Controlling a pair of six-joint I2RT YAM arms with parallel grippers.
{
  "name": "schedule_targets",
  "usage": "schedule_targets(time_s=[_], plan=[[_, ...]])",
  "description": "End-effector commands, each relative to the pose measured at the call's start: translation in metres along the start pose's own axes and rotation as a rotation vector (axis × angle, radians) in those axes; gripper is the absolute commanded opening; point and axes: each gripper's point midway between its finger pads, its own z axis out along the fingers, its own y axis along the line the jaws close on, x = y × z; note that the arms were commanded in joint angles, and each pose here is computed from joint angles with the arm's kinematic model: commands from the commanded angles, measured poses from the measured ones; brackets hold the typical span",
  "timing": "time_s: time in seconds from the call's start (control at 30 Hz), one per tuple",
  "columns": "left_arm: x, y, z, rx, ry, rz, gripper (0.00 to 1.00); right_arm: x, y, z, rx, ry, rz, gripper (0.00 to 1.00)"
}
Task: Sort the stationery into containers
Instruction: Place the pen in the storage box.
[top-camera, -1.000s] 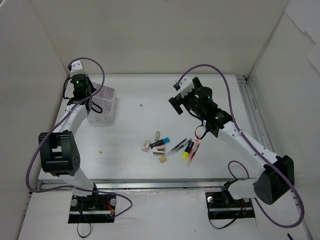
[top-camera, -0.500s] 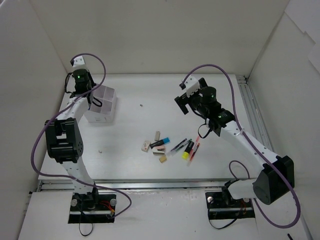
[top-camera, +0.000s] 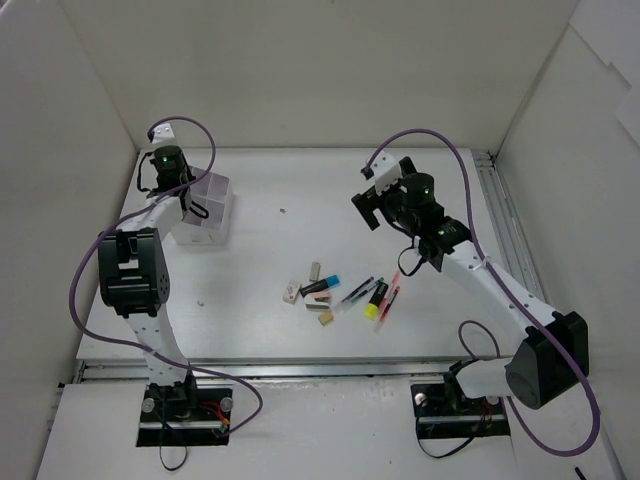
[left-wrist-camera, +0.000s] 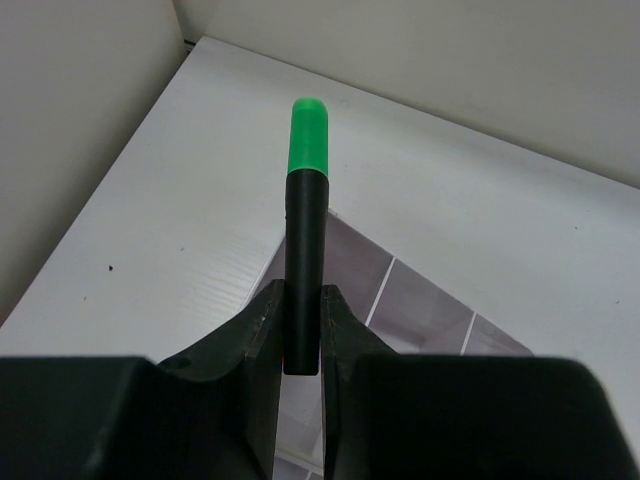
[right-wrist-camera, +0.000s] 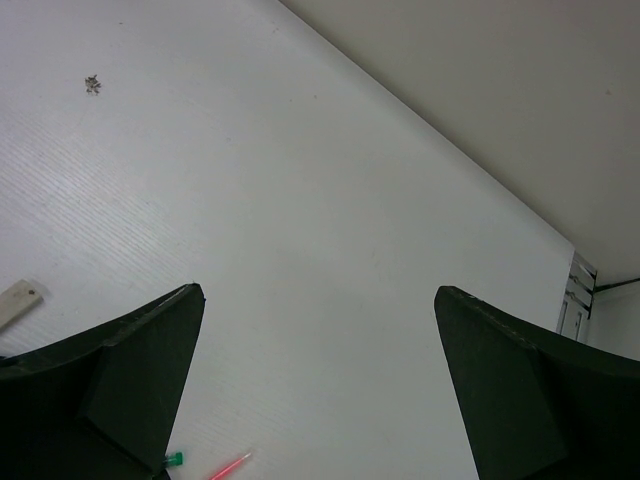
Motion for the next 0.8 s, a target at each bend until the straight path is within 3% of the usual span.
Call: schedule_targets(time_s=[0.0,0.37,0.4,0.57,0.77], plan=[[-0.043,0.002,-0.005,-0.006,-0.109,-0.058,0.00,-0.021,-0.009,-0.005,0.021,-0.074,0.015,0.98],[-0.032,0.007,-0.003,-0.037,-0.079,-0.046,0.01,-0.017,-0.010,-0.005,0.030,-0.060,0.016,0.98],[-0.030,0.007,-0.001,-0.037,-0.071,-0.042,0.03,-0.018,-0.010,-0.005,0.030,-0.059,0.016,0.98],[-0.028,0.007,-0.001,-0.040,-0.052,-0.041,0.33,-0.016,-0.010,-0.006,0.033,-0.051,0.015,0.98],[-0.034,0.005,-0.008,-0.024,-0.066,-0.052,0.45,-0.017,-0.010,-0.007,0.029,-0.048,0.019,0.98]])
